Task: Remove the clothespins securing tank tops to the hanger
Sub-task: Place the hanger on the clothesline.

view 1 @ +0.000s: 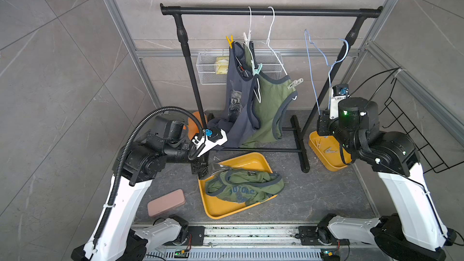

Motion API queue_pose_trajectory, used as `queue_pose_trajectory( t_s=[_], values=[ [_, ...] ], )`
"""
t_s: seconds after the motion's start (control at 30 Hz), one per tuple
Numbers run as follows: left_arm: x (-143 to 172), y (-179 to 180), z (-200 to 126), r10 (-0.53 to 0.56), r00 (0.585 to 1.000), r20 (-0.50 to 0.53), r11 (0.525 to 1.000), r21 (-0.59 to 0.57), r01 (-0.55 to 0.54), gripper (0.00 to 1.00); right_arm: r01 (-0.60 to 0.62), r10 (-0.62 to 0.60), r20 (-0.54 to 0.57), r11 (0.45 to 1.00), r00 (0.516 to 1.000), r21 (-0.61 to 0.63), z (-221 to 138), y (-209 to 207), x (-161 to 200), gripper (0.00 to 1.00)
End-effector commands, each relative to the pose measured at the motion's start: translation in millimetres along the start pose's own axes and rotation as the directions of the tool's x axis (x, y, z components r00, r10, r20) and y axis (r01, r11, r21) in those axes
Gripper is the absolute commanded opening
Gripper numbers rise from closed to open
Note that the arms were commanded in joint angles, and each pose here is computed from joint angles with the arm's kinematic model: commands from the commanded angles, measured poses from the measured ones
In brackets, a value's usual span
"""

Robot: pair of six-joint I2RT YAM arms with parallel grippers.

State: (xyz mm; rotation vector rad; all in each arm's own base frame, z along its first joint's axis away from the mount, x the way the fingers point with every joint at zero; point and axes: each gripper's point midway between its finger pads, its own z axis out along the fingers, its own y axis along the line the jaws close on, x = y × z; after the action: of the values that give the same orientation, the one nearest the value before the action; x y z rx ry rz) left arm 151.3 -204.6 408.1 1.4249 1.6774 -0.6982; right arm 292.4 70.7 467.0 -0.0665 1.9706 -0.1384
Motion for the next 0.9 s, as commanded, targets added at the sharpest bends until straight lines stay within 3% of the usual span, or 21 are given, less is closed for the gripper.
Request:
queue_pose_trajectory(
  t_s=[0.0,0.87],
  values=[
    [-8,3,4,0.016,0.999,0.032,1.0,0.019,-0.017,0.91,-0.025,0.029,0.03,0.99,0.999,-0.139,15,20,-20,0.0],
    [3,27,35,-0.024,0.998,-0.057,0.997,0.071,0.028,0.91,-0.079,0.104,0.164,0.985,0.981,-0.154,123,-5,-120,0.0]
  ],
)
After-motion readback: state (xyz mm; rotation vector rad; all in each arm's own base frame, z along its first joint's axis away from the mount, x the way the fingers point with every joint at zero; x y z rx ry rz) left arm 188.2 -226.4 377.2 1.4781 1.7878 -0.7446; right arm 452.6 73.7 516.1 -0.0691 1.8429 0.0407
